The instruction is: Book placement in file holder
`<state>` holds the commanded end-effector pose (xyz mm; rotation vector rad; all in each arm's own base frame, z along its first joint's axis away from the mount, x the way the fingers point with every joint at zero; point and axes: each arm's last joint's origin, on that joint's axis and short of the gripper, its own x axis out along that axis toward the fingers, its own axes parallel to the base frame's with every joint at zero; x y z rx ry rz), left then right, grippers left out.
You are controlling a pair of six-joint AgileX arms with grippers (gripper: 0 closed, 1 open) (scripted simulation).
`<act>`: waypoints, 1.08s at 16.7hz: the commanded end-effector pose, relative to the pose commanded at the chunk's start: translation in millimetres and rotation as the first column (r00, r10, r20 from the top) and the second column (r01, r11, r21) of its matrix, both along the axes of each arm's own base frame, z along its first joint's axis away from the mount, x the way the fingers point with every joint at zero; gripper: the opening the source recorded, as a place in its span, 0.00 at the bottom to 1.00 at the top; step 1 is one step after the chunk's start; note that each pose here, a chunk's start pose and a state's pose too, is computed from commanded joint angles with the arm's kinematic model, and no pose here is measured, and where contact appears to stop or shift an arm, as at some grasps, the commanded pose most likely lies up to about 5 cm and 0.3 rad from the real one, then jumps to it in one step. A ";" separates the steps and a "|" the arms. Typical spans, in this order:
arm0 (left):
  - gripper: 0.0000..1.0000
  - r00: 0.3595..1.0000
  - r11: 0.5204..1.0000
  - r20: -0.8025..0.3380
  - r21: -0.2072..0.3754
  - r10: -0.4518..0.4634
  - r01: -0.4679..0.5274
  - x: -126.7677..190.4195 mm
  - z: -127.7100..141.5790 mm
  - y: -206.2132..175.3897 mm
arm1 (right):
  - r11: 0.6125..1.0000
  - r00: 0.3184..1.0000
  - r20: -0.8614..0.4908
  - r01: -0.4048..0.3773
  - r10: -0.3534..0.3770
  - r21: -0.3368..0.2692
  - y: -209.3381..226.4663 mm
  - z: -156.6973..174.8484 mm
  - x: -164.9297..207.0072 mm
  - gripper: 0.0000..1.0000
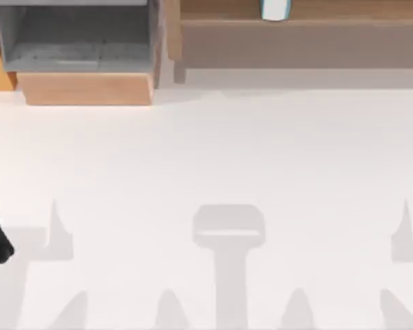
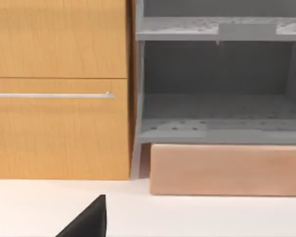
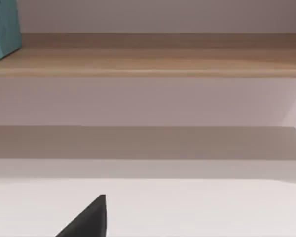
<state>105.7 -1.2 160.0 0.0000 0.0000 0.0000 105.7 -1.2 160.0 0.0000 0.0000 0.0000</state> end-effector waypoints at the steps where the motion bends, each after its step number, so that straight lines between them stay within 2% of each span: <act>1: 1.00 1.000 1.000 0.000 0.000 0.000 0.000 0.0 0.0 0.0 | 1.000 1.000 0.000 0.000 0.000 0.000 0.0 0.0 0.0 1.00; 5: 1.00 1.000 1.000 0.008 0.001 -0.002 0.002 1.3 12.4 -2.5 | 1.000 1.000 0.000 0.000 0.000 0.000 0.0 0.0 0.0 1.00; 10: 1.00 0.999 1.000 0.035 0.000 -0.010 0.010 19.4 73.2 -16.4 | 1.000 1.000 0.000 0.000 0.000 0.000 0.0 0.0 0.0 1.00; 15: 1.00 0.999 1.000 0.044 -0.006 -0.019 0.019 82.7 146.0 -59.3 | 1.000 1.000 0.000 0.000 0.000 0.000 0.0 0.0 0.0 1.00; 18: 1.00 0.999 1.000 0.039 -0.010 -0.020 0.021 139.0 170.9 -109.7 | 1.000 1.000 0.000 0.000 0.000 0.000 0.0 0.0 0.0 1.00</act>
